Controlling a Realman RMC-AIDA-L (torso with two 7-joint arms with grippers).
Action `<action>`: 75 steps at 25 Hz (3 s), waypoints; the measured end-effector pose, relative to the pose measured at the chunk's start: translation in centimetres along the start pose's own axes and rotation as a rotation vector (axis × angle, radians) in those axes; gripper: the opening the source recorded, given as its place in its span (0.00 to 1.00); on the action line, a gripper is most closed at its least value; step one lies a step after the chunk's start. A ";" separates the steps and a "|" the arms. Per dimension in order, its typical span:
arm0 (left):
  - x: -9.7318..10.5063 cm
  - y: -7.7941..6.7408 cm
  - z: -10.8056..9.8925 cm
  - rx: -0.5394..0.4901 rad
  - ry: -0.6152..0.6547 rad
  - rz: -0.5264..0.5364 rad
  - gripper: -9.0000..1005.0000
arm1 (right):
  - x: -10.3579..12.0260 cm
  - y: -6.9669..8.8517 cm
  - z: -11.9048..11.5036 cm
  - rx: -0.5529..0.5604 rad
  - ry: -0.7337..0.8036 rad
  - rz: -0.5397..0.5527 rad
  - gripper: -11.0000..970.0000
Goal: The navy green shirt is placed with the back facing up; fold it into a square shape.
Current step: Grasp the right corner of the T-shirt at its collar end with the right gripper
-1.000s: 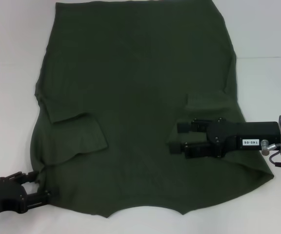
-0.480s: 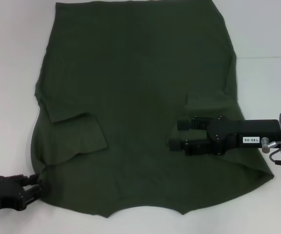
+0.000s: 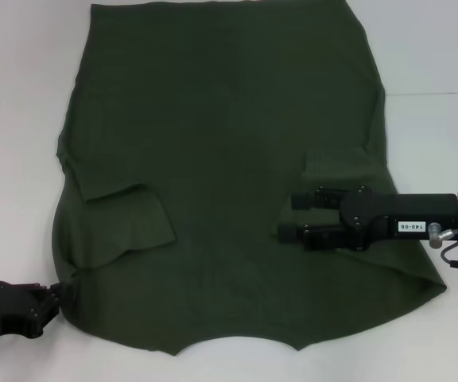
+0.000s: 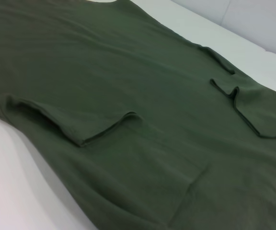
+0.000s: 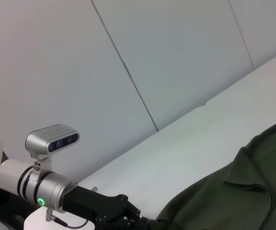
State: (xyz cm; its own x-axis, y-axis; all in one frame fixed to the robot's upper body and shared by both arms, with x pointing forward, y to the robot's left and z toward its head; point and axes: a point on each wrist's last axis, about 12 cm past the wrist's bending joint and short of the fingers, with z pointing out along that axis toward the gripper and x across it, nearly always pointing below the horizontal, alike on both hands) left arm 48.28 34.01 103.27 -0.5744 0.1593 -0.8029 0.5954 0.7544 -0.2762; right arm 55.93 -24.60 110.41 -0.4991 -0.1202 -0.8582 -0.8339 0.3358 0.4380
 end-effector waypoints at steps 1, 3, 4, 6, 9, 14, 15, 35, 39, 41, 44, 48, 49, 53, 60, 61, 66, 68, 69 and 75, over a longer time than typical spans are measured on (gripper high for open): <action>0.0 0.0 0.0 0.000 0.000 0.000 0.09 | 0.0 0.0 0.0 0.001 0.000 0.000 0.94; -0.1 0.0 0.0 0.002 -0.001 0.001 0.08 | 0.0 0.0 0.0 0.003 -0.001 0.000 0.94; -0.2 0.0 0.0 0.006 -0.003 0.000 0.07 | 0.0 0.0 0.0 0.004 -0.001 0.000 0.94; -0.4 -0.2 -0.1 0.031 -0.014 -0.009 0.06 | 0.0 0.0 0.0 0.004 -0.002 0.002 0.94; -0.7 -0.4 -0.3 0.063 -0.034 -0.022 0.05 | -0.1 -0.1 0.0 0.005 -0.004 0.007 0.94; -0.8 -0.8 -1.1 0.102 -0.094 -0.061 0.05 | 0.0 -0.4 -0.5 0.032 -0.018 0.056 0.94; -0.8 -0.7 -1.2 0.098 -0.103 -0.070 0.05 | 0.0 -0.4 -0.7 0.039 -0.020 0.070 0.94; -0.6 -1.0 -0.7 0.093 -0.147 -0.117 0.05 | 4.3 -2.2 -11.6 0.371 0.036 0.518 0.93; -0.6 -1.1 -0.6 0.096 -0.146 -0.115 0.05 | 5.0 -2.1 -13.0 0.421 0.045 0.549 0.93; -0.6 -1.1 -0.6 0.096 -0.146 -0.115 0.05 | 5.6 -2.1 -13.3 0.440 0.061 0.574 0.93; -0.6 -1.1 -0.6 0.095 -0.147 -0.116 0.05 | 5.9 -2.1 -13.4 0.446 0.069 0.585 0.93; -0.6 -1.1 -0.6 0.094 -0.149 -0.117 0.05 | 6.4 -2.1 -13.1 0.461 0.089 0.604 0.93; -0.6 -1.1 -0.6 0.094 -0.149 -0.118 0.05 | 6.5 -2.2 -13.0 0.464 0.093 0.605 0.93; -0.6 -1.1 -0.6 0.094 -0.149 -0.117 0.05 | 6.8 -2.4 -12.2 0.465 0.117 0.612 0.93; -0.6 -1.1 -0.6 0.094 -0.150 -0.114 0.05 | 7.1 -2.5 -11.0 0.450 0.147 0.619 0.93; -0.6 -1.1 -0.6 0.093 -0.150 -0.114 0.05 | 7.1 -2.5 -10.9 0.448 0.150 0.619 0.93; -0.7 -1.0 -0.5 0.093 -0.151 -0.112 0.05 | 6.9 -2.5 -10.5 0.432 0.157 0.615 0.93; -0.8 -1.0 -0.5 0.093 -0.151 -0.111 0.05 | 6.9 -2.4 -10.4 0.425 0.158 0.614 0.93; -0.8 -1.0 -0.5 0.090 -0.151 -0.111 0.05 | 6.8 -2.4 -10.4 0.421 0.157 0.614 0.93; -0.9 -0.9 -0.4 0.084 -0.151 -0.110 0.05 | 6.8 -2.3 -10.3 0.414 0.160 0.623 0.93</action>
State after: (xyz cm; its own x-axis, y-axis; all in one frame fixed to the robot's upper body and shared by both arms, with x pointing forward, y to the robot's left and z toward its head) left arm 48.04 33.43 104.44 -0.5518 -0.0230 -0.8336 0.5821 0.7052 -0.4048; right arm 52.04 -35.85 106.33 -0.9027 0.0824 -0.4223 -0.2468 0.7049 0.6650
